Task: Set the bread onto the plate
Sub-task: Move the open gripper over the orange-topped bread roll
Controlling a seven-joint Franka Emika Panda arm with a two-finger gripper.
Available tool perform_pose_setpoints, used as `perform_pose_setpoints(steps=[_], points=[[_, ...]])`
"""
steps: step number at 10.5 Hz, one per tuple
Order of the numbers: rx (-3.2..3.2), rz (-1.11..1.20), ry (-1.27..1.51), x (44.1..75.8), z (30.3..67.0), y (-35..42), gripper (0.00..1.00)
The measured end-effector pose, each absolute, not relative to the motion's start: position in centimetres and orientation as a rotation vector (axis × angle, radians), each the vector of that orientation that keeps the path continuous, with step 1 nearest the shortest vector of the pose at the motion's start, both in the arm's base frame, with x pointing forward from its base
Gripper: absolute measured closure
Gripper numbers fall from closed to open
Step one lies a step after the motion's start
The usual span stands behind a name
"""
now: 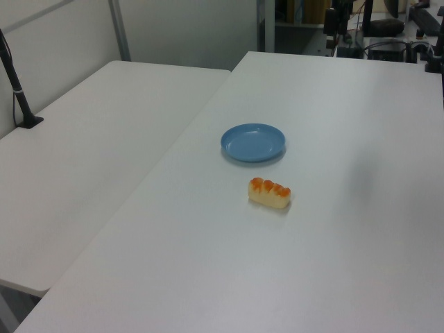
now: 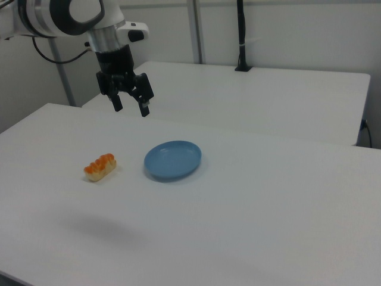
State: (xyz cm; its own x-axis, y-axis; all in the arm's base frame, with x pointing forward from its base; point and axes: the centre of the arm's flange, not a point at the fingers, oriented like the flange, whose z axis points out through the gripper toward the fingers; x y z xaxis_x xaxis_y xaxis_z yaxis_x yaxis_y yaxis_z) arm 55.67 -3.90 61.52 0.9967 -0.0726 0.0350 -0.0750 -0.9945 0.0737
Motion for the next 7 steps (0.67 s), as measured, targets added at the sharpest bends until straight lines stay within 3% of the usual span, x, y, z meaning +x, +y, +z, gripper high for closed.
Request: perform_pose_setpoints(steps=[7], points=[[3.064,0.049,-0.105,55.69,61.5,-3.59,0.0]])
